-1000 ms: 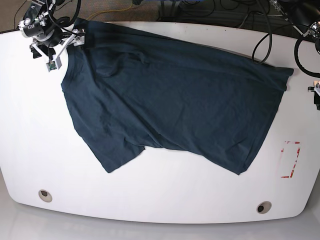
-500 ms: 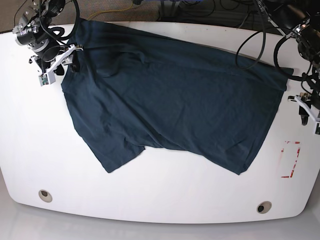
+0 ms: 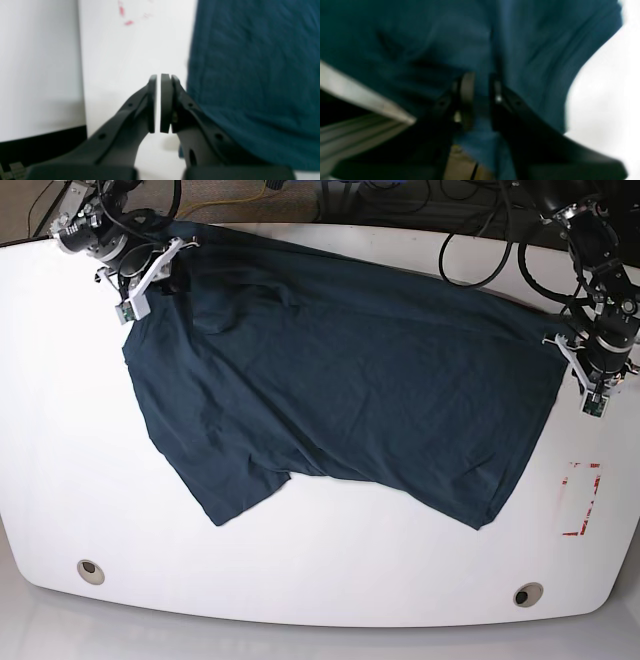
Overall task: Layout the t-shirt on the table in an organized manner, then fold the t-shirt properly
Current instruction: 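Adjust the shirt edge with both grippers, smoothing it flat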
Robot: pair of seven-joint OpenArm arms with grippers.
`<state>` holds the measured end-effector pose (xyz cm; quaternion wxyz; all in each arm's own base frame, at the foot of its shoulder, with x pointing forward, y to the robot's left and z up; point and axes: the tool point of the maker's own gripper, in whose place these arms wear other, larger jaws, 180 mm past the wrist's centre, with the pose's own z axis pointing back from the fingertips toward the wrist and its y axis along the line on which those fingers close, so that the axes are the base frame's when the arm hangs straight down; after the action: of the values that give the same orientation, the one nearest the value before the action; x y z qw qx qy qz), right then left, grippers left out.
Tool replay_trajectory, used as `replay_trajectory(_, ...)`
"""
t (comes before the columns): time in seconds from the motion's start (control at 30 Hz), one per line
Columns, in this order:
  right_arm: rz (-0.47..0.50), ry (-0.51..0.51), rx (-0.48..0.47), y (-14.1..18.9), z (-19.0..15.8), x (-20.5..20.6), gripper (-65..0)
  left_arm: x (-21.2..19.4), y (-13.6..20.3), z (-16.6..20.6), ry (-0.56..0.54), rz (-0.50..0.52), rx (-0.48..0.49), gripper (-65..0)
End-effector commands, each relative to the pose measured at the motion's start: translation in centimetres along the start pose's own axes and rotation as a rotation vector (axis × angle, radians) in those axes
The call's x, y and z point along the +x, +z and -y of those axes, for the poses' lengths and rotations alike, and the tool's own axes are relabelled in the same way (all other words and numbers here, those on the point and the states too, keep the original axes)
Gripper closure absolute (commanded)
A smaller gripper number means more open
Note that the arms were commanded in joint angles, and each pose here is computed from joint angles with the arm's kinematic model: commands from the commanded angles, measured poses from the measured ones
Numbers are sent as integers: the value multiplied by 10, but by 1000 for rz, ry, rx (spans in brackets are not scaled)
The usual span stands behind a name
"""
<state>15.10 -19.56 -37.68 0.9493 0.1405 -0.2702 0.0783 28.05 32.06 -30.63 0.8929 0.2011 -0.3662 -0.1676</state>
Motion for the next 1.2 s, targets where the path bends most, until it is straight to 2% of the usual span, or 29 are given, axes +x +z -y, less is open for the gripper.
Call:
replay_trajectory(0.0,37,15,-1,4,1,10,-122,13,4,-11,-2,52,27,-33)
replay_trajectory(0.3,34,13,3,3,-1,8,-122,-10,11,-19,50,9,57,-31)
replay_trajectory(0.57,1,53,31,0,-8,4,-122,-23,12,-22,72,-43,67,-71)
replay_trajectory(0.73,-36,59,70,-3,-20,-8,-122,-23,11,-19,72,-46,60,-39)
replay_trajectory(0.93,-59,52,80,-3,-24,-18,-122,-29,-3,4,71,-70,-14,-6)
replay_trajectory(1.17,-108,6,89,-11,-18,-35,-120,-45,-25,20,115,-122,-83,0)
